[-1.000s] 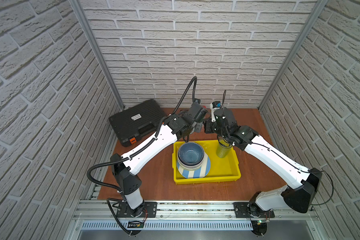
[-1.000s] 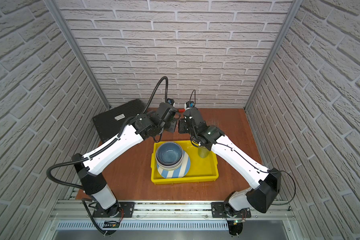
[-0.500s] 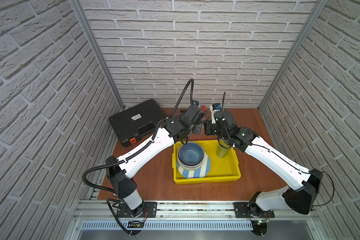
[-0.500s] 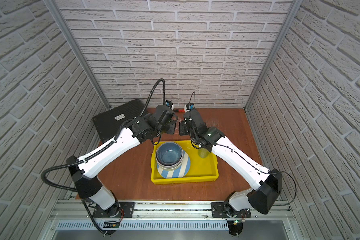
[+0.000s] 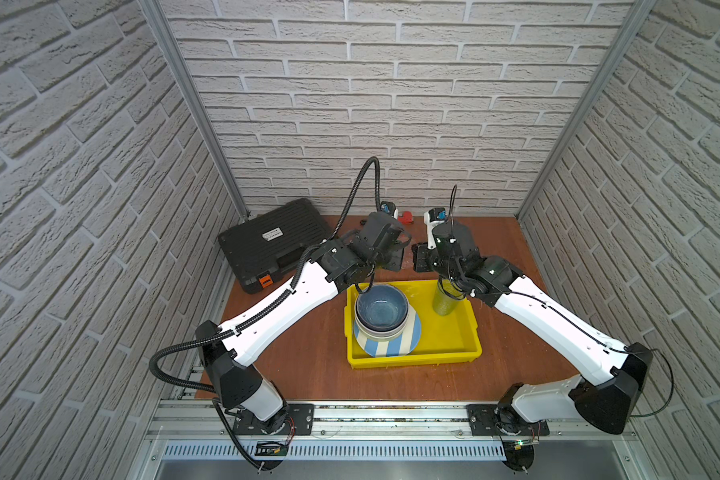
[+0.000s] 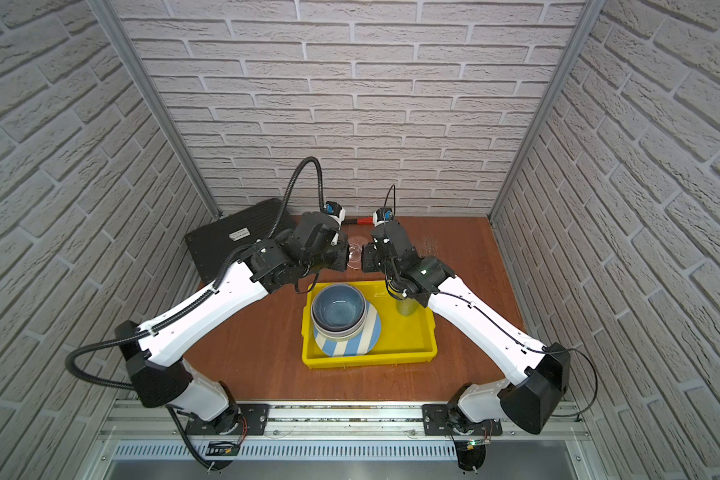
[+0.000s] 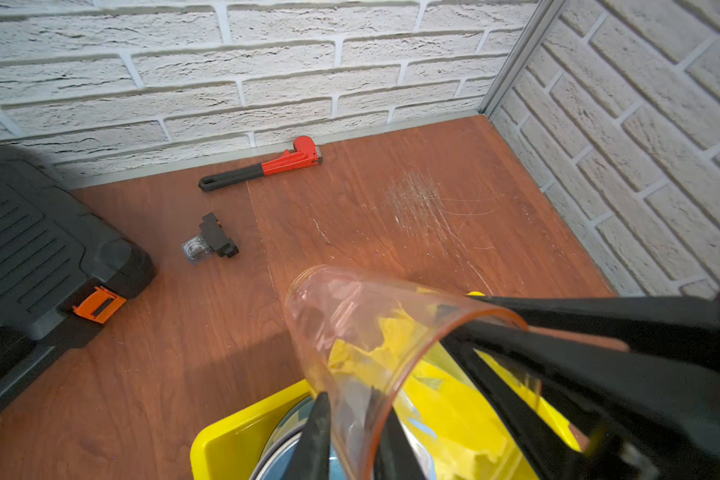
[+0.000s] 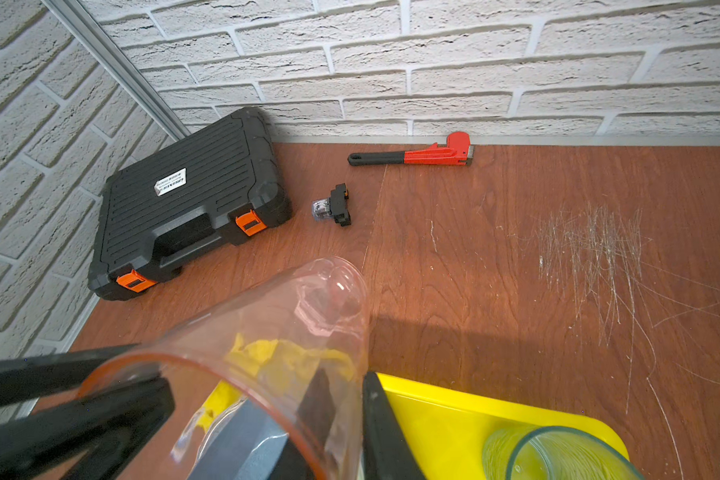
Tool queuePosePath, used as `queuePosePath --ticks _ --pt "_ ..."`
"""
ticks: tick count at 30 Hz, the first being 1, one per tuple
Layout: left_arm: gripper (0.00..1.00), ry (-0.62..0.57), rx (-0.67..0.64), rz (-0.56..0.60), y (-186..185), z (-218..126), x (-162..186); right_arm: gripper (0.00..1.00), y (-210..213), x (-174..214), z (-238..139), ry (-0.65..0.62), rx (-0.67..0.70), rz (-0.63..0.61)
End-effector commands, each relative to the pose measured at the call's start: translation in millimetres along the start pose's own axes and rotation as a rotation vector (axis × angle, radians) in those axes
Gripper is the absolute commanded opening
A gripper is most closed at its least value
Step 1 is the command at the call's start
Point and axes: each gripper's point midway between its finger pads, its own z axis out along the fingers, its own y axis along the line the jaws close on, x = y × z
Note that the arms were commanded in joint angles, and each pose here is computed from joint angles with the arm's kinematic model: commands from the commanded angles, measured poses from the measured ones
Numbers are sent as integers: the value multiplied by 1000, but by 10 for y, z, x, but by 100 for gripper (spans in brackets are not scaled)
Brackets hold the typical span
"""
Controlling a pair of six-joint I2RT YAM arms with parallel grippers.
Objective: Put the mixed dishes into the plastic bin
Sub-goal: 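Grip the pink cup with the right gripper while the left gripper opens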
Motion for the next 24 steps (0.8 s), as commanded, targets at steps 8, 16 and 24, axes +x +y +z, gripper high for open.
queuePosePath --ticks 8,16,24 --pt "22 -69 139 -29 -216 -214 -153 6 32 -216 -189 -80 -45 41" --pt "23 -57 235 -62 -266 -304 -105 6 -33 -194 -324 -74 -36 22" --pt "35 -45 503 -133 -394 -476 -90 6 -61 -110 -438 -27 -41 -45"
